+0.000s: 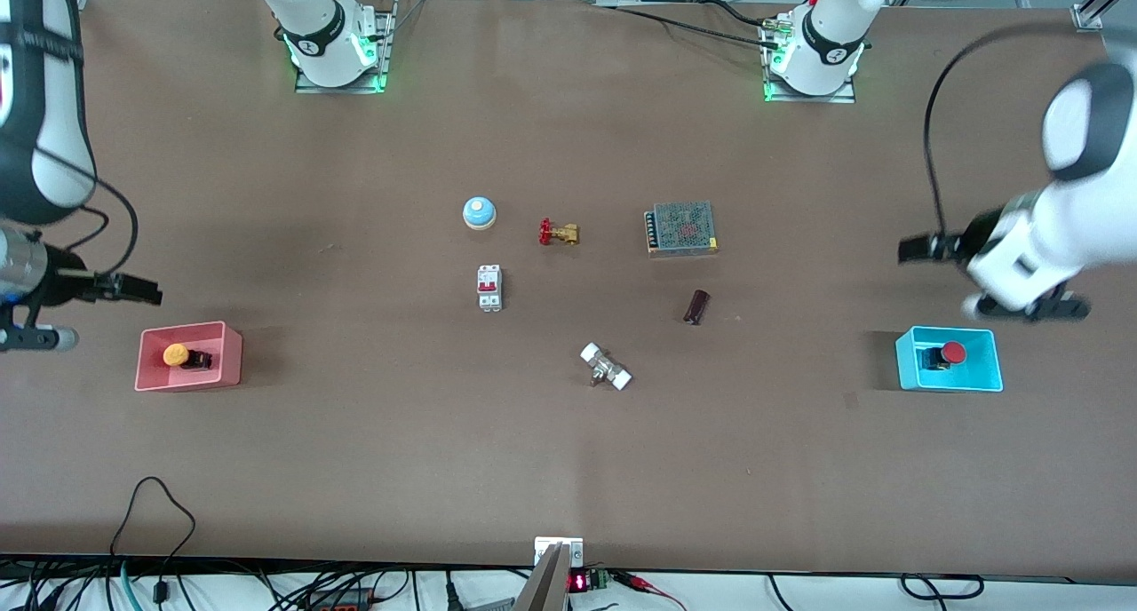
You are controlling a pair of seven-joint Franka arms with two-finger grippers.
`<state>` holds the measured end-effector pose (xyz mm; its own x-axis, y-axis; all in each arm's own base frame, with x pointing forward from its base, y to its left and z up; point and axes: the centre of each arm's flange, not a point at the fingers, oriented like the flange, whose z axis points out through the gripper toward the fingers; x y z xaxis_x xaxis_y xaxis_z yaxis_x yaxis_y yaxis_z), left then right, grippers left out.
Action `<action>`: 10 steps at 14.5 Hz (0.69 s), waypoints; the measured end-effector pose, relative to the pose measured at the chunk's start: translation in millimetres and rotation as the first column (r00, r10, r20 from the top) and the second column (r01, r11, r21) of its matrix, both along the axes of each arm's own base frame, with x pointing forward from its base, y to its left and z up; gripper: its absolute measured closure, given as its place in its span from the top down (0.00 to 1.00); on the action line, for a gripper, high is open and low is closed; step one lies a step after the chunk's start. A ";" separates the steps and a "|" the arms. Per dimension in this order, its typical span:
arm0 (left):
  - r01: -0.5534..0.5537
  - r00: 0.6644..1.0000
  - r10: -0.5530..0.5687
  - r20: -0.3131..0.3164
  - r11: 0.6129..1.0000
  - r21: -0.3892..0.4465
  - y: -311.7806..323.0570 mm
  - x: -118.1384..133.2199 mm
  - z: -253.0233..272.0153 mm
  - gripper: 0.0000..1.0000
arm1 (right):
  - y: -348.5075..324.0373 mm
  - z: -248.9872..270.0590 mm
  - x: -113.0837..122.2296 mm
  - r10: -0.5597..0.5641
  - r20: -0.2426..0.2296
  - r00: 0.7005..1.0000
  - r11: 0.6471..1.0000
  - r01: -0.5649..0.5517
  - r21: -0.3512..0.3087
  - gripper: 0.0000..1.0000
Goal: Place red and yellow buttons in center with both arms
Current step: 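Move the right gripper over the yellow button while the left gripper reaches the red button, then lower both grippers and close them on the yellow and red buttons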
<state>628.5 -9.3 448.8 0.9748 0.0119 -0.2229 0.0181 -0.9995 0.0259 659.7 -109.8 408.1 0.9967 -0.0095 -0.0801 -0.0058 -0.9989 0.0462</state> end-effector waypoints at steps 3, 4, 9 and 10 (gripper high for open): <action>0.018 0.998 -0.018 0.058 1.000 -0.007 39.6 18.8 -27.1 1.00 | -9.4 -42.8 14.7 0.038 0.008 0.999 0.999 -0.038 -0.008 1.00; 0.024 0.996 -0.023 0.084 1.000 -0.010 61.8 23.2 -34.9 1.00 | -9.6 -55.3 18.2 0.046 0.009 0.999 0.999 -0.046 -0.011 1.00; 0.036 0.982 -0.035 0.184 0.999 -0.001 137.2 26.7 -115.3 1.00 | -29.1 -108.8 29.4 0.115 0.040 0.993 0.993 -0.114 -0.027 1.00; 0.038 0.980 -0.037 0.195 0.999 0.002 142.4 26.9 -131.8 1.00 | -32.2 -115.7 29.1 0.115 0.034 0.993 0.993 -0.114 -0.026 1.00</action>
<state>655.4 133.1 317.0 0.9993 -0.0259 -0.0282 -0.0252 -0.9993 0.0272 688.8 -142.0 292.4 0.9936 0.1035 -0.0456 0.1066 -0.9917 0.0719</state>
